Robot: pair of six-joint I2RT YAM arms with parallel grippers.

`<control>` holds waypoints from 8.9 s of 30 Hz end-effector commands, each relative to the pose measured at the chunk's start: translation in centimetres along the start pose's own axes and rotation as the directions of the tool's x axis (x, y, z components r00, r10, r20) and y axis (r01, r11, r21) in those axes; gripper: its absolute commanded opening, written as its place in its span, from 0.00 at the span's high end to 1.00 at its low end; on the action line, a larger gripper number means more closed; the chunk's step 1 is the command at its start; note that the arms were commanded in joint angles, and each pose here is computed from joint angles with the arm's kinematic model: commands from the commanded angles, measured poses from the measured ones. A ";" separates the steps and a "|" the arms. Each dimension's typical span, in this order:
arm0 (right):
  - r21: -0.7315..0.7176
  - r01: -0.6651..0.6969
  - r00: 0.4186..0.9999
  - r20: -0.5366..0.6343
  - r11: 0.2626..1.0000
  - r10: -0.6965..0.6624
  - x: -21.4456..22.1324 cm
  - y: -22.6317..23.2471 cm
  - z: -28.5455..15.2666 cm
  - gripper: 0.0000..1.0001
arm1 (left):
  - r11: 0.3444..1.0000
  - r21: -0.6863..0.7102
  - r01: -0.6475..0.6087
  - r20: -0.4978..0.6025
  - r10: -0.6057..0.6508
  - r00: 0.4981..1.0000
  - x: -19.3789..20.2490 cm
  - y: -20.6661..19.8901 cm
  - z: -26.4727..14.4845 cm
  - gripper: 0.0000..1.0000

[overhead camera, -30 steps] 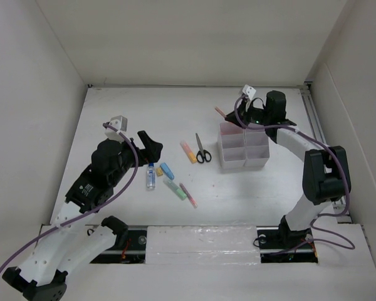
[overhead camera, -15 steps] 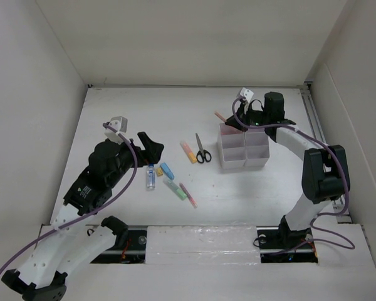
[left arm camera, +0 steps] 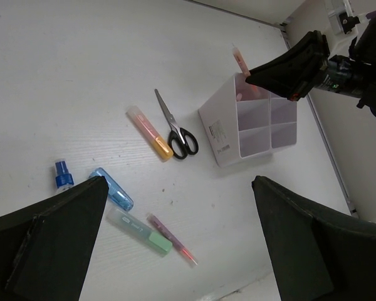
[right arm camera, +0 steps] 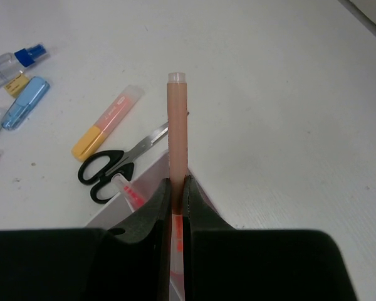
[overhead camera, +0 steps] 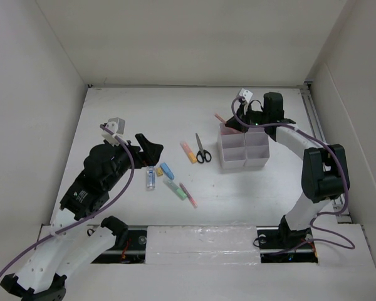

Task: Sort the stationery into containers
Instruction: Place the pen in the storage box, then pick up the pen from the center of the board, then place the pen in the storage box, then pick up the pen from the center of the board.

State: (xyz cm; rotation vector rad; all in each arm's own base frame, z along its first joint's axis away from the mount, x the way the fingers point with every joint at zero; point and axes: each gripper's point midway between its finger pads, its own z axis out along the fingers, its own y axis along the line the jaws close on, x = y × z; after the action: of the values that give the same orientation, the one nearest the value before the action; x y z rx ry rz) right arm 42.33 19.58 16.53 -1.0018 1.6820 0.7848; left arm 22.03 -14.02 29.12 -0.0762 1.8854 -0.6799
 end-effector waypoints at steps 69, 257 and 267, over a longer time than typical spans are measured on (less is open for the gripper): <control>0.433 -0.170 0.878 -0.342 0.885 0.336 7.5 25.6 9.1 0.53 | 0.935 -0.339 0.101 0.060 -0.086 0.995 0.0 5.7 1.3 0.00; 0.501 -0.198 0.858 -0.328 0.842 0.396 7.5 12.9 16.1 0.22 | 0.905 -0.394 0.160 0.187 -0.091 0.978 -2.2 7.1 -1.3 0.00; 0.486 -0.220 0.786 -0.426 0.846 0.449 11.1 12.0 16.2 0.51 | 0.912 -0.376 0.166 0.196 -0.097 0.976 -2.4 6.8 -1.7 0.00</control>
State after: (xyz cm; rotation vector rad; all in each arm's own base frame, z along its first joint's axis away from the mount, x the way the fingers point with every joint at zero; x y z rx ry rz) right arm 36.50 36.51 3.05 -0.6158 2.3697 0.3445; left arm 23.29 -6.75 26.28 -0.5111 1.8859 -0.3257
